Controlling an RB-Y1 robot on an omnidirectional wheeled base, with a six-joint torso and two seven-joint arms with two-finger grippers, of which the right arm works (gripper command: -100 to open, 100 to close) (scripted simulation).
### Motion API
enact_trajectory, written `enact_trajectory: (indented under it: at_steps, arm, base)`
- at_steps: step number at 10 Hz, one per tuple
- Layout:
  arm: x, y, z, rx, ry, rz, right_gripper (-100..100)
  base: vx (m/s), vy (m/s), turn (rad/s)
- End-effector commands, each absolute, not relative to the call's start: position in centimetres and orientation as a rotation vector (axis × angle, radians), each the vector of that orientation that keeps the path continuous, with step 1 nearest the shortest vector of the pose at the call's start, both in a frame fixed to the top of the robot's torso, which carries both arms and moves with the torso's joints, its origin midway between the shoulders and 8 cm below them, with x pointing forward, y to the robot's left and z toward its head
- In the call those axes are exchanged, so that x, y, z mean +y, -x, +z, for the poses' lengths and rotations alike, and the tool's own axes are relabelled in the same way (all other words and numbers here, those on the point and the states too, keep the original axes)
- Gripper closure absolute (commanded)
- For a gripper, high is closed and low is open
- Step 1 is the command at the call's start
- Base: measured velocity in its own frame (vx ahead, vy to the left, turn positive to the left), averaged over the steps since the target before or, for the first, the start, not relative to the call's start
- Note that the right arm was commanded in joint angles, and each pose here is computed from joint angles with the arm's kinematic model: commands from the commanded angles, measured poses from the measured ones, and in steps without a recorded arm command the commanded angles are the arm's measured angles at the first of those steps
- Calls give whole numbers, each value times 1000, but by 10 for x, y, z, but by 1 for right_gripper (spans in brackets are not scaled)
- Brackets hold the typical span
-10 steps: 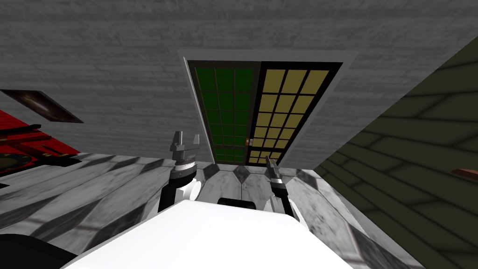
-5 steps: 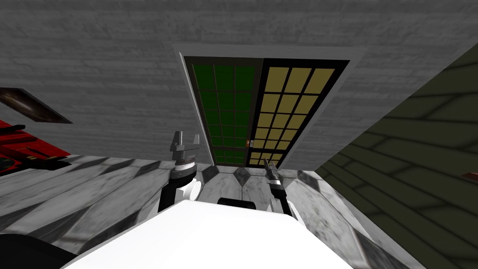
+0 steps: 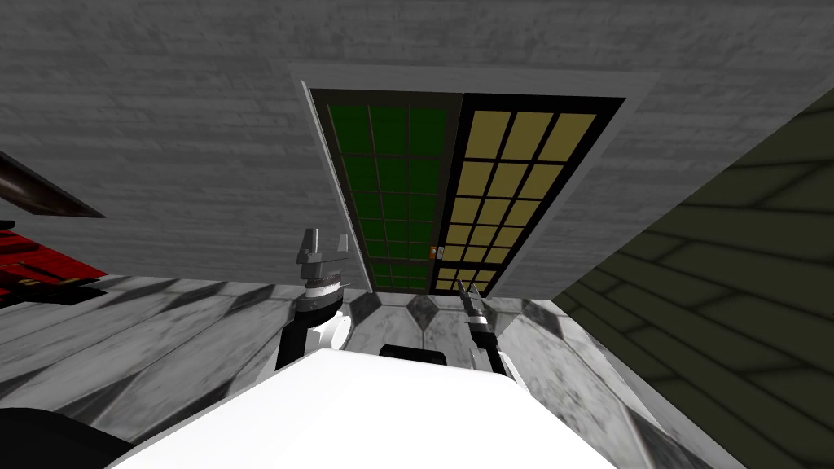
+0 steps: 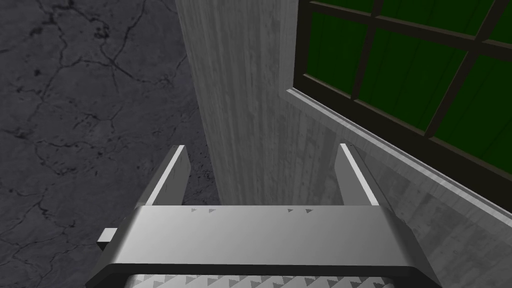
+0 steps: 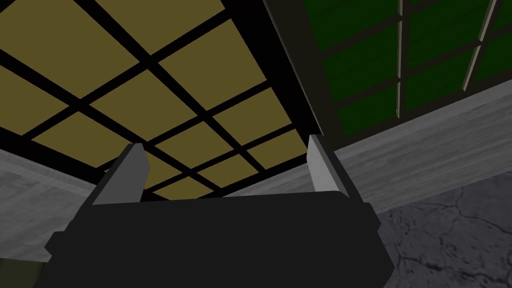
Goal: Pull the door open
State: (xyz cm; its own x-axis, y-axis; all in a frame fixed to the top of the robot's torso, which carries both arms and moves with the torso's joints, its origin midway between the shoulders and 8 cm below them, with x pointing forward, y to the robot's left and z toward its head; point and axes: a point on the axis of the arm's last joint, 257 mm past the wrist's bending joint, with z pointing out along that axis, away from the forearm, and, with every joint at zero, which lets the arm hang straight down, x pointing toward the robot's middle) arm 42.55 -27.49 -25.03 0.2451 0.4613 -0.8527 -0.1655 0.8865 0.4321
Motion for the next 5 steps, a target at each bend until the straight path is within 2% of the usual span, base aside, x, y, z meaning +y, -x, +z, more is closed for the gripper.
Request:
enact_trajectory:
  at_steps: [1, 5]
  arm:
    - [-274, -426, -261, 1279, -256, 407, -100]
    - [-272, -427, -287, 1334, -211, 346, -100]
  base:
    - [81, 33, -19]
    - [99, 30, -18]
